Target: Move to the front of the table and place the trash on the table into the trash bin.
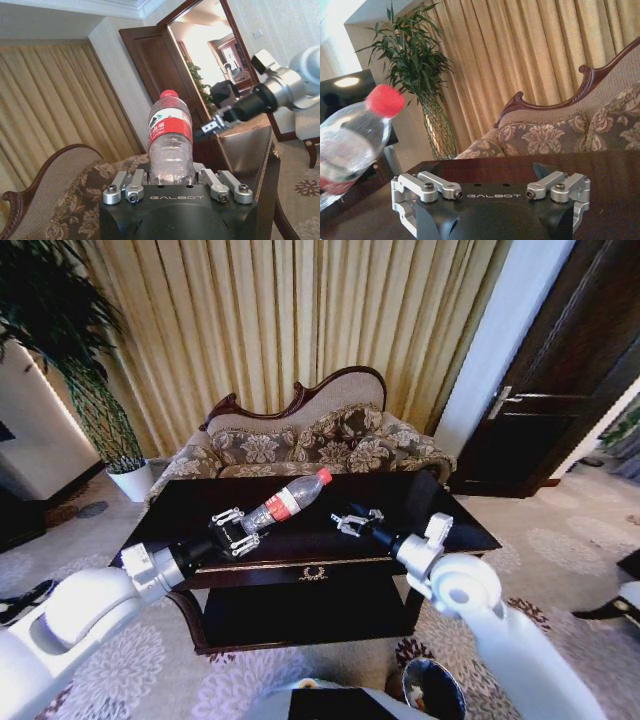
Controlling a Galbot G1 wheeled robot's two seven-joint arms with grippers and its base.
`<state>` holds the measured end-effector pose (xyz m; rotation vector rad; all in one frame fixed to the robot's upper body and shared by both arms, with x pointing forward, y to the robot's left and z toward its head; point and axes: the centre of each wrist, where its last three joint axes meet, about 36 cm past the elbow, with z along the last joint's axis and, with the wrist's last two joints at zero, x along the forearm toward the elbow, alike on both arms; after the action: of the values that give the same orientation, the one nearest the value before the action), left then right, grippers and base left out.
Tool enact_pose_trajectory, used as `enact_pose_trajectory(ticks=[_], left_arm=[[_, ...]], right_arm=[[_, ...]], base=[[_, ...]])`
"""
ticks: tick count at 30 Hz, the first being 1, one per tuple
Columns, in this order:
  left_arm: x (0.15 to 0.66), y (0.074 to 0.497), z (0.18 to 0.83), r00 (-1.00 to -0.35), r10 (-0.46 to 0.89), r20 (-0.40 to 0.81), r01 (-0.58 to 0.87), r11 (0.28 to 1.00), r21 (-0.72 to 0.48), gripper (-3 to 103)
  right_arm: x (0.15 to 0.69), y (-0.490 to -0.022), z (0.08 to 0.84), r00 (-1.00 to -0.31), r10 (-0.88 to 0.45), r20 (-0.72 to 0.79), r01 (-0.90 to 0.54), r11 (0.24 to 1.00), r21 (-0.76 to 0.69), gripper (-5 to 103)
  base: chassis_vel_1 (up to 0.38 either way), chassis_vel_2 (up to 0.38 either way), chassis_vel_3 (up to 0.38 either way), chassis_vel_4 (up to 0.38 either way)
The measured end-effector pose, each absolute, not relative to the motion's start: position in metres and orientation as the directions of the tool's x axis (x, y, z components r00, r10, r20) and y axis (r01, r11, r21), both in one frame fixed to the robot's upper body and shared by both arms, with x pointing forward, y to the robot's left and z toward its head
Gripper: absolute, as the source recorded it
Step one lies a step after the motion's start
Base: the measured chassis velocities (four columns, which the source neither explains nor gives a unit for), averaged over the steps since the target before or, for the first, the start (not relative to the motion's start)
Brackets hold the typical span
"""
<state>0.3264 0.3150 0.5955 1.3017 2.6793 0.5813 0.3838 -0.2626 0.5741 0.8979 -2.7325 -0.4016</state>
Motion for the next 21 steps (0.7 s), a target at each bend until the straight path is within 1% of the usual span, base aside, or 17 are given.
enact_pose_trajectory(ticks=[3, 5, 7, 9, 10, 14, 17, 19, 21], left_arm=[[0.326, 0.316, 0.596, -0.63, 0.774, 0.069, 0.733, 0.562, 0.383, 39], [0.325, 0.317, 0.596, -0.634, 0.77, 0.064, 0.729, 0.569, 0.38, 39], [0.325, 0.317, 0.596, -0.636, 0.769, 0.062, 0.728, 0.571, 0.379, 39], [0.326, 0.319, 0.596, -0.65, 0.759, 0.047, 0.715, 0.589, 0.376, 39], [0.326, 0.319, 0.596, -0.65, 0.759, 0.047, 0.715, 0.589, 0.376, 39], [0.338, 0.335, 0.59, -0.692, 0.722, 0.023, 0.679, 0.639, 0.363, 39], [0.343, 0.341, 0.589, -0.699, 0.715, 0.018, 0.67, 0.646, 0.365, 39], [0.353, 0.355, 0.59, -0.707, 0.707, -0.002, 0.654, 0.655, 0.378, 39], [0.355, 0.356, 0.592, -0.707, 0.708, -0.007, 0.653, 0.655, 0.38, 39]], right_arm=[[0.398, -0.271, 0.582, -0.783, -0.605, 0.144, -0.546, 0.78, 0.305, 100], [0.41, -0.279, 0.592, -0.78, -0.604, 0.163, -0.555, 0.789, 0.264, 100], [0.412, -0.28, 0.594, -0.779, -0.605, 0.164, -0.558, 0.789, 0.257, 100], [0.413, -0.282, 0.6, -0.776, -0.611, 0.156, -0.57, 0.785, 0.241, 100], [0.413, -0.282, 0.6, -0.776, -0.611, 0.156, -0.57, 0.785, 0.241, 100], [0.406, -0.278, 0.605, -0.767, -0.63, 0.12, -0.586, 0.764, 0.27, 100], [0.404, -0.277, 0.605, -0.765, -0.634, 0.114, -0.588, 0.76, 0.277, 100], [0.404, -0.273, 0.601, -0.762, -0.64, 0.097, -0.59, 0.748, 0.304, 100], [0.404, -0.272, 0.601, -0.761, -0.642, 0.095, -0.59, 0.745, 0.31, 100]], base=[[0.0, 0.0, 0.0, 0.0], [0.0, 0.0, 0.0, 0.0], [0.0, 0.0, 0.0, 0.0], [0.0, 0.0, 0.0, 0.0], [0.0, 0.0, 0.0, 0.0], [0.0, 0.0, 0.0, 0.0], [0.0, 0.0, 0.0, 0.0], [0.0, 0.0, 0.0, 0.0], [0.0, 0.0, 0.0, 0.0]])
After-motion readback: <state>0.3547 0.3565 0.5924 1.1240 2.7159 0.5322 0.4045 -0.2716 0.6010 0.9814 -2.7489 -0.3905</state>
